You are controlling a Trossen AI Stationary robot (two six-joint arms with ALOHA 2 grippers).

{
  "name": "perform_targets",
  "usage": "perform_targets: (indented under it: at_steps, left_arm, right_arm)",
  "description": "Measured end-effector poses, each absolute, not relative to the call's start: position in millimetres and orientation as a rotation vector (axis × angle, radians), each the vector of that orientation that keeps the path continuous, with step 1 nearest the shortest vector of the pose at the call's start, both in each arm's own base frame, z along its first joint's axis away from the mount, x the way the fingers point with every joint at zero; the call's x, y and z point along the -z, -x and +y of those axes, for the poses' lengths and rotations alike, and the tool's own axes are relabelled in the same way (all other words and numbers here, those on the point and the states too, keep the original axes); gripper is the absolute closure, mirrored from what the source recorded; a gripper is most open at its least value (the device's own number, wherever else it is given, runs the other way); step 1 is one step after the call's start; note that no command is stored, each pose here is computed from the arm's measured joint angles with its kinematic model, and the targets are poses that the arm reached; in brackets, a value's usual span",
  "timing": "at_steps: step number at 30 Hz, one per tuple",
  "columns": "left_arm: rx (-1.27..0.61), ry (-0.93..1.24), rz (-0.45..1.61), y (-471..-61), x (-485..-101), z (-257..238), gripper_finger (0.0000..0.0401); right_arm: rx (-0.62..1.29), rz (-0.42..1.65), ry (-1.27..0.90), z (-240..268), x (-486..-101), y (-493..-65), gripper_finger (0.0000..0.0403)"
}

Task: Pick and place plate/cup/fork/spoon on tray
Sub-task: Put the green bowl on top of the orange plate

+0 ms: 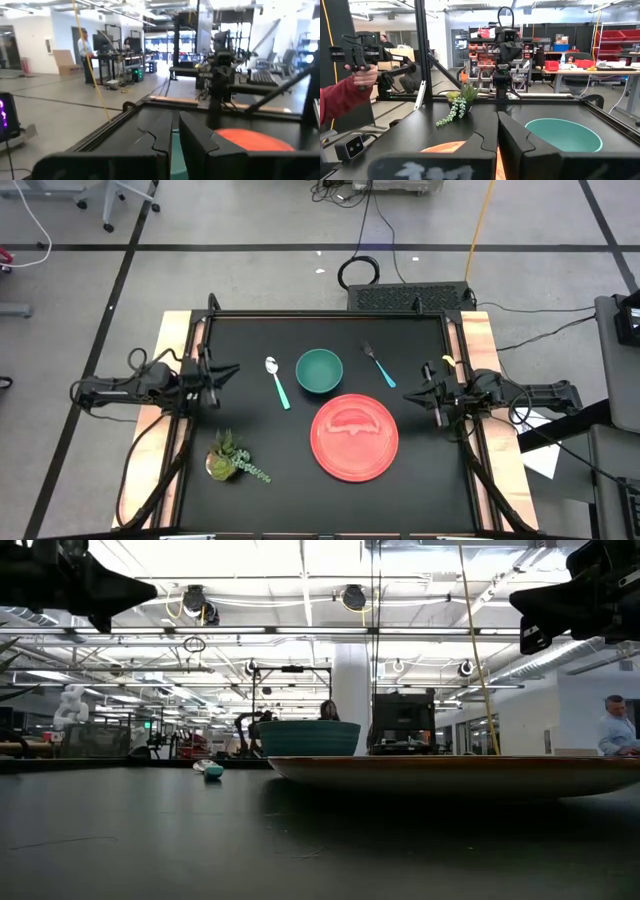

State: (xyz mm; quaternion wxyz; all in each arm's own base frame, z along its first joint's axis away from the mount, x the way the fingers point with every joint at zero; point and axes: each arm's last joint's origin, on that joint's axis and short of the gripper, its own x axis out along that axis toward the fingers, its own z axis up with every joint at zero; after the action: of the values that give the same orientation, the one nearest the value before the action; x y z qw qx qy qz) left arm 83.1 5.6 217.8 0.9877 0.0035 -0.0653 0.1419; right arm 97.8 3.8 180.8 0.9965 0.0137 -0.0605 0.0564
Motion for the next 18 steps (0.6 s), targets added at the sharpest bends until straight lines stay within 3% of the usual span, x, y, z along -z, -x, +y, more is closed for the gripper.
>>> perform_targets:
  at_steps: [3, 18]
  left_arm:
    - [-0.316, 0.017, -0.165, -83.1, -221.0, 7.9, 0.0395]
    - [-0.45, 0.016, -0.049, -107.3, -252.3, 29.3, 0.04]
  right_arm:
    - [-0.113, -0.116, -0.028, 3.8, -180.2, -97.8, 0.0403]
    - [-0.104, -0.124, 0.105, 3.8, -180.3, -97.8, 0.0403]
